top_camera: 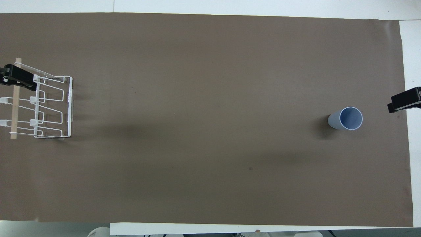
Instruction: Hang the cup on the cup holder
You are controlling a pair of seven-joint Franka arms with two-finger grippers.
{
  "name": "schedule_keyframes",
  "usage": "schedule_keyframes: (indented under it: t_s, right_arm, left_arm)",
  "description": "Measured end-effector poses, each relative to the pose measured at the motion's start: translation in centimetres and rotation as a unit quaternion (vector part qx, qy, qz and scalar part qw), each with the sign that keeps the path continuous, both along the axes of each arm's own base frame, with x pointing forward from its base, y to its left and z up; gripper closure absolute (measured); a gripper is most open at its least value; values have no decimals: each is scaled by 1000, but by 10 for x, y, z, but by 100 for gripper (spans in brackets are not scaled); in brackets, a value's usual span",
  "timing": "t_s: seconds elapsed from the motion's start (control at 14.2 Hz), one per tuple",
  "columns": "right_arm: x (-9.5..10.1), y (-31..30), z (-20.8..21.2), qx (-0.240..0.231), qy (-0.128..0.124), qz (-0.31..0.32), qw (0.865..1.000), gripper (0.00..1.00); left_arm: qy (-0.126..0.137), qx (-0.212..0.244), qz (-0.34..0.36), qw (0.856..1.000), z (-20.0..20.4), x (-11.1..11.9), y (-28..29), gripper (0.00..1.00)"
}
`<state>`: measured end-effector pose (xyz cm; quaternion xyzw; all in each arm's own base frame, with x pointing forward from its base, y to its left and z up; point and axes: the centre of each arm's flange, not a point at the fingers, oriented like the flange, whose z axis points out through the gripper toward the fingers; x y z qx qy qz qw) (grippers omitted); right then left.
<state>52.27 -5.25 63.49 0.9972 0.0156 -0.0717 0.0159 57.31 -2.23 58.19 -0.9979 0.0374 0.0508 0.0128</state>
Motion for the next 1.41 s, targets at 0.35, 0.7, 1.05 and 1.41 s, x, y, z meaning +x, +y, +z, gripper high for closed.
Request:
schedule_keyframes:
  t_s: [0.35, 0.7, 1.05, 1.41]
  right_arm:
    - [2, 2, 1, 0, -7, 2, 1000, 0]
    - [6, 1, -3, -1, -19, 3, 1000, 0]
    - [17, -21, -52, -1, -77, 29, 997, 0]
    - [11, -59, -165, 30, -78, 47, 995, 0]
  left_arm:
    - [0, 0, 0, 1000, 0, 0, 0, 0]
    - [0, 0, 0, 1000, 0, 0, 0, 0]
    - [0, 0, 0, 1000, 0, 0, 0, 0]
    - [0, 0, 0, 1000, 0, 0, 0, 0]
